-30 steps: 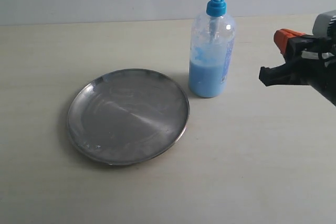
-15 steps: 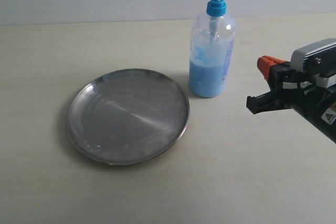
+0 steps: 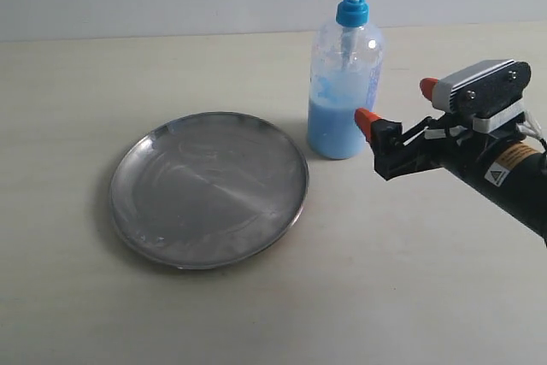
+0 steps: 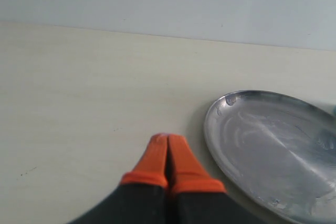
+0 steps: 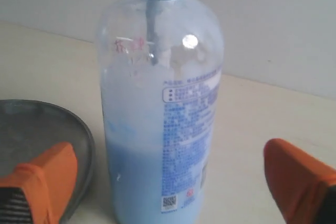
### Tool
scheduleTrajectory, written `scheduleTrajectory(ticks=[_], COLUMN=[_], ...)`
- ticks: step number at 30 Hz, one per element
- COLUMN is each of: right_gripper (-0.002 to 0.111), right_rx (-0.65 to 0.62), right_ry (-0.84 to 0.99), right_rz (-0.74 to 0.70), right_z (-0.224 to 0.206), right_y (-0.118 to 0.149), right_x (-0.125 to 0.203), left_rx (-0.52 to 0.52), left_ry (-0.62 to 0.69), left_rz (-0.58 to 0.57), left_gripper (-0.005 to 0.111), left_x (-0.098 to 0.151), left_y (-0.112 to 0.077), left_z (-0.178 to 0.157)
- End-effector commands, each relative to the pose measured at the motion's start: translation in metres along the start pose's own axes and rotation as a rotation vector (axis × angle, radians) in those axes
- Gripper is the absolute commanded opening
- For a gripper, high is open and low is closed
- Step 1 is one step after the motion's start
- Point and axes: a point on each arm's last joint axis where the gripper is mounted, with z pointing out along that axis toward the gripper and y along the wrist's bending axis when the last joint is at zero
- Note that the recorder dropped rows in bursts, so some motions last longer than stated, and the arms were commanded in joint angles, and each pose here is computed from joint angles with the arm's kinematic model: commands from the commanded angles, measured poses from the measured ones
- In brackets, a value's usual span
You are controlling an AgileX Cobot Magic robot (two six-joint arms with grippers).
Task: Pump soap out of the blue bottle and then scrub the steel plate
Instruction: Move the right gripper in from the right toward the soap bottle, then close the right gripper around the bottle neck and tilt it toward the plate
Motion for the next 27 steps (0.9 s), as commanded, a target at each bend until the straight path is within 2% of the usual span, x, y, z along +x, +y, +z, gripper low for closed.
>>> scheduleTrajectory(ticks=[1,7,11,27], right_gripper=[0.105,0.105,0.105,0.105], right_rx=[-0.091,-0.114,-0.098,-0.086], right_ry=[-0.037,-0.076,-0.029,-0.033], right_rz=[-0.006,0.089,0.072,0.004], right_z=[0.006,0.021,0.032,0.055], right_y=[0.007,0.005,0.001,-0.007], right_x=[-0.006,-0.018,-0.020,-0.038], left_rx=[-0.003,-0.003,-0.003,-0.003], left_ry=[-0.013,-0.013,-0.013,-0.013], left_rz=[0.000,0.000,0.000,0.000], left_gripper=[0.000,0.000,0.000,0.000], left_x=[0.000,0.000,0.000,0.000], left_y=[0.000,0.000,0.000,0.000], left_z=[0.000,0.000,0.000,0.000])
